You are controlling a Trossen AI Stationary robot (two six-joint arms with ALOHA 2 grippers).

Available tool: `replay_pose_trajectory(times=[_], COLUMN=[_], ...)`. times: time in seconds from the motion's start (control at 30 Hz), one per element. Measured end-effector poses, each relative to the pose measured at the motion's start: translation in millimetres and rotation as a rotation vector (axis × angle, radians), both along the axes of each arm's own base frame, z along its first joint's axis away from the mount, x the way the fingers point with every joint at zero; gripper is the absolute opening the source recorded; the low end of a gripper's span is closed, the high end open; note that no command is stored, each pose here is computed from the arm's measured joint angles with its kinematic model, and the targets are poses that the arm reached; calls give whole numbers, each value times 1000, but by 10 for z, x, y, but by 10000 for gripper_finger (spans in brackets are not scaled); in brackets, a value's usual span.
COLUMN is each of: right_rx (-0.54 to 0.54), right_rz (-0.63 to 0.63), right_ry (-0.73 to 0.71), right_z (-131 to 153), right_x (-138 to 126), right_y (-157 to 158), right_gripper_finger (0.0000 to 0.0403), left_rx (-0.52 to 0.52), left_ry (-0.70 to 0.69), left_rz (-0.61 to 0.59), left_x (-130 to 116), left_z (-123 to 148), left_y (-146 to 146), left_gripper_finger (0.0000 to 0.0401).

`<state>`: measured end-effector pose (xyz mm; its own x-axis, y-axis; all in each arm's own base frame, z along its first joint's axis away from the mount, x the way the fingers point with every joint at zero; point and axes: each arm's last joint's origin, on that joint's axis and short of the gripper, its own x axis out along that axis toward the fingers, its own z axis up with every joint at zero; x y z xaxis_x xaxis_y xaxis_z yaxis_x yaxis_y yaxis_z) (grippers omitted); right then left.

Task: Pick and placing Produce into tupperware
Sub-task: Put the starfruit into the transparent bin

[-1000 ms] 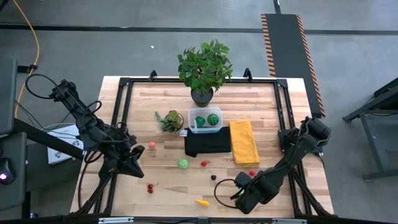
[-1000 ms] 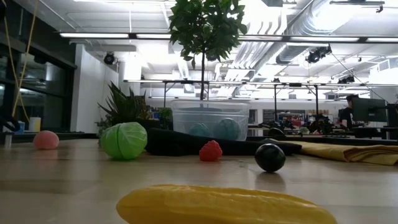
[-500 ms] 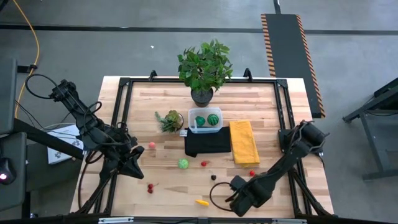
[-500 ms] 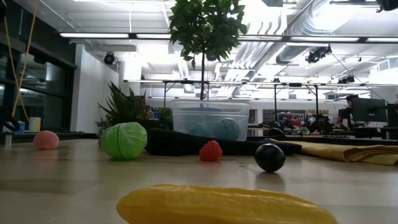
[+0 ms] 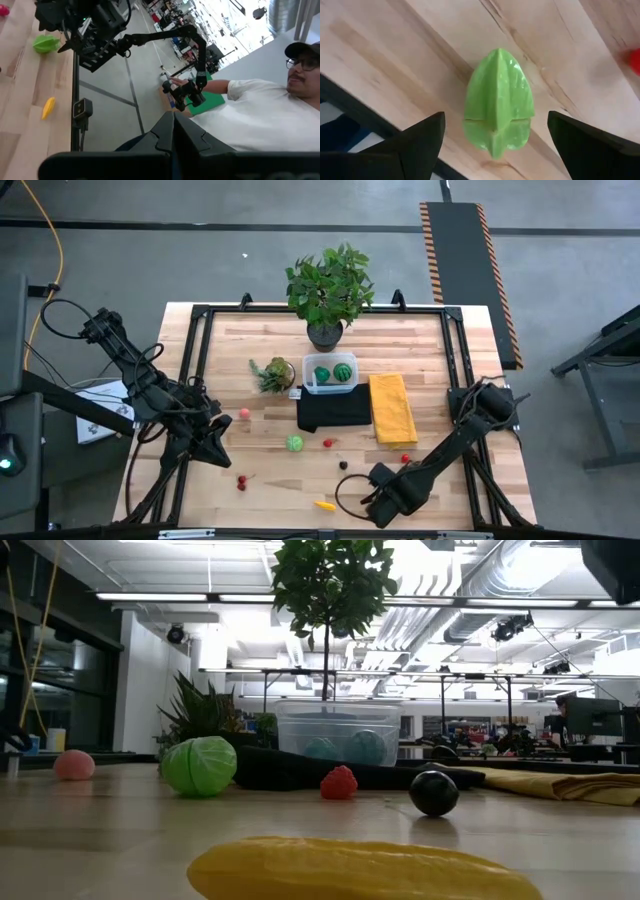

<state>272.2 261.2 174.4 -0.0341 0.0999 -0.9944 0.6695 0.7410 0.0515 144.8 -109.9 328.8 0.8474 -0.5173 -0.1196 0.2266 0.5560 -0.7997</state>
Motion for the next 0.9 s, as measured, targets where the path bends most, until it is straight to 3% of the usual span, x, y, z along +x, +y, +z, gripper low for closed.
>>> replay_pose_trajectory(times=[0.9], right_rx=[-22], right_rz=[23], right_ry=[16], right_z=[-161], right_x=[79], right_y=[-23], right_gripper_finger=[344], left_rx=[-1], left_ry=[1], left_rz=[0], left_x=[0], left_z=[-1], left_y=[-1], left_gripper_finger=[1])
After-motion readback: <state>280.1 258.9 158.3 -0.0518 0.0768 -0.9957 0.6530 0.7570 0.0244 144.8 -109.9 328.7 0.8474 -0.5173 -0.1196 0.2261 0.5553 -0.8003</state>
